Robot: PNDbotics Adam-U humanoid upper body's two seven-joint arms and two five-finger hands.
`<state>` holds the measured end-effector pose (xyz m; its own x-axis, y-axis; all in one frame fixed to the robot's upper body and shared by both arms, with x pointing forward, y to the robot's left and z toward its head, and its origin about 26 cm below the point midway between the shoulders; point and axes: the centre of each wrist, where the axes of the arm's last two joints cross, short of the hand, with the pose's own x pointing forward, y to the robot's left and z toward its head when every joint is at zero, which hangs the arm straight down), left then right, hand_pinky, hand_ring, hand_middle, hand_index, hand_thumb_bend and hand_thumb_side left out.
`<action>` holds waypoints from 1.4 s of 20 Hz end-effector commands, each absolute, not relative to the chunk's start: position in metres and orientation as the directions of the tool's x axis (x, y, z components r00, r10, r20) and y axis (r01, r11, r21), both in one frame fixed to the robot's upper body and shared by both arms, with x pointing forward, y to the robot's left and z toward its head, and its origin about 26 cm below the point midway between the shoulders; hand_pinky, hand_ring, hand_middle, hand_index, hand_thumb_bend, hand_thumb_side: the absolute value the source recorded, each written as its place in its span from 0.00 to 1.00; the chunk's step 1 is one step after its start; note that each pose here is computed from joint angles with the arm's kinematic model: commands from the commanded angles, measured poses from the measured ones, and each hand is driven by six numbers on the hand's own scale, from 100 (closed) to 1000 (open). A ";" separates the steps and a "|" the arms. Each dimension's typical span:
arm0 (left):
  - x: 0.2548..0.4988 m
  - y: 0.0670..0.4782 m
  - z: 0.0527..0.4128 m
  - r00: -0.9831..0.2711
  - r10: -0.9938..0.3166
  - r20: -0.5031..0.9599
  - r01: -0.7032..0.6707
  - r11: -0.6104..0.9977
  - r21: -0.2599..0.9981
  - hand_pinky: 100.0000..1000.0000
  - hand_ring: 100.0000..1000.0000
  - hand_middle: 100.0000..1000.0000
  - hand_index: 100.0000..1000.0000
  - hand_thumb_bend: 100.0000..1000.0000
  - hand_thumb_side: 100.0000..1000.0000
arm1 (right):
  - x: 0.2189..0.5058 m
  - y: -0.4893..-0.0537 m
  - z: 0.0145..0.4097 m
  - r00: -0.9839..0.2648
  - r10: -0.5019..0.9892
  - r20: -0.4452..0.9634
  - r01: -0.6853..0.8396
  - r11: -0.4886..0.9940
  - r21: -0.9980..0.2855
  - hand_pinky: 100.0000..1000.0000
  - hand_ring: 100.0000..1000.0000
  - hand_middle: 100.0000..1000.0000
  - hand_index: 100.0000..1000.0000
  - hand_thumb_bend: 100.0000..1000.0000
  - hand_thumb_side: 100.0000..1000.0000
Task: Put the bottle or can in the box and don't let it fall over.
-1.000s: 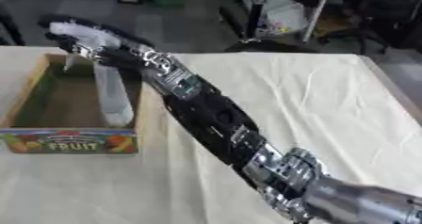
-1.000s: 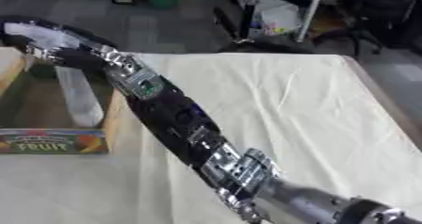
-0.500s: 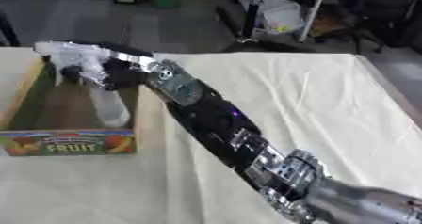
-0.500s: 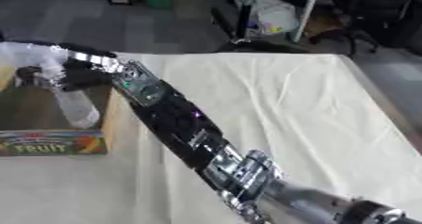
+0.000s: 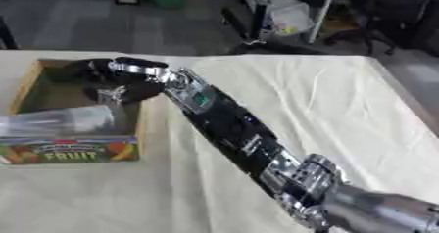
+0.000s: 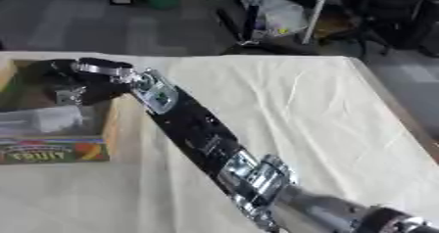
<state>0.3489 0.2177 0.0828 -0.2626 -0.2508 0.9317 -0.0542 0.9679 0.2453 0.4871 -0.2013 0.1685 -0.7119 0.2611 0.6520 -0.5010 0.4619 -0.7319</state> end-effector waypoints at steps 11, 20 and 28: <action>0.348 0.230 0.087 -0.269 -0.258 0.928 -0.109 0.965 0.237 0.67 0.60 0.54 0.78 0.57 0.47 | 0.487 -0.248 0.183 -0.678 0.379 0.630 -0.348 0.589 -0.729 0.99 1.00 1.00 1.00 0.00 0.51; 0.334 0.257 0.094 -0.287 -0.288 0.914 -0.243 0.944 0.222 0.67 0.60 0.54 0.78 0.57 0.48 | 0.438 -0.321 0.227 -0.720 0.211 0.661 -0.307 0.758 -0.576 0.98 1.00 1.00 1.00 0.00 0.46; 0.310 0.287 0.109 -0.308 -0.357 0.882 -0.380 0.896 0.230 0.67 0.61 0.55 0.78 0.56 0.49 | 0.351 -0.365 0.213 -0.728 0.063 0.683 -0.276 0.884 -0.376 0.96 1.00 1.00 1.00 0.00 0.47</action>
